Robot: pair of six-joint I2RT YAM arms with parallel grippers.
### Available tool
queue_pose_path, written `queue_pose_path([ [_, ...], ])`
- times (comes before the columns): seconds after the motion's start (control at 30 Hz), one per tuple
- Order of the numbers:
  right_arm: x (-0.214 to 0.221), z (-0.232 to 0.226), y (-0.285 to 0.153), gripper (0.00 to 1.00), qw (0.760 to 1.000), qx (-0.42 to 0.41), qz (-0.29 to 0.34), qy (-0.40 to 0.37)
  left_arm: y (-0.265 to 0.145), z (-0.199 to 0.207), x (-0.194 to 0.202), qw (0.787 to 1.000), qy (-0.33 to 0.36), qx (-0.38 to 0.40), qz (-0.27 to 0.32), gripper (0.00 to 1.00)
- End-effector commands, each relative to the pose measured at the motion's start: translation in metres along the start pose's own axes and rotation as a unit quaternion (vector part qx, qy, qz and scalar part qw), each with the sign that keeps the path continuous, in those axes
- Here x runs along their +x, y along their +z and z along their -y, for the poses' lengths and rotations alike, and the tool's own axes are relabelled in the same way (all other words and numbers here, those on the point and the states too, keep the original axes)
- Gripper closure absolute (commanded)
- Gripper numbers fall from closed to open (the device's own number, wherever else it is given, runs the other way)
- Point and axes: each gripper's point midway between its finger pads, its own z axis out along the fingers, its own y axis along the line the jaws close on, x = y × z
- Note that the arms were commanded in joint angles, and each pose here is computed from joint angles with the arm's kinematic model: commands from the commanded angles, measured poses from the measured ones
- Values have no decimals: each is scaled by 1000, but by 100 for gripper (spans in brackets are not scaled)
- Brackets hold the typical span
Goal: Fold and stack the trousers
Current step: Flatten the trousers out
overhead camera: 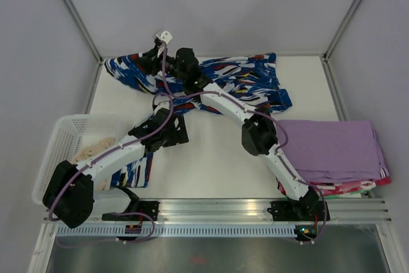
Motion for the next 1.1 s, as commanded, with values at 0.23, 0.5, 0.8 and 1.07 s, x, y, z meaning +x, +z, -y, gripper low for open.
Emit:
queue_pose_path([
  [0.23, -57, -13, -2, 2, 999, 21, 28, -18, -16, -7, -8, 998, -48, -3, 38, 0],
  [0.5, -112, 104, -142, 2, 981, 178, -19, 68, -22, -25, -55, 990, -109, -75, 50, 0],
  [0.8, -85, 223, -351, 2, 878, 469, -66, 67, -39, -66, -167, 960, -234, -81, 130, 0],
  [1.07, -20, 260, -408, 2, 828, 534, -99, 139, 2, -125, -191, 925, -264, -264, 75, 0],
])
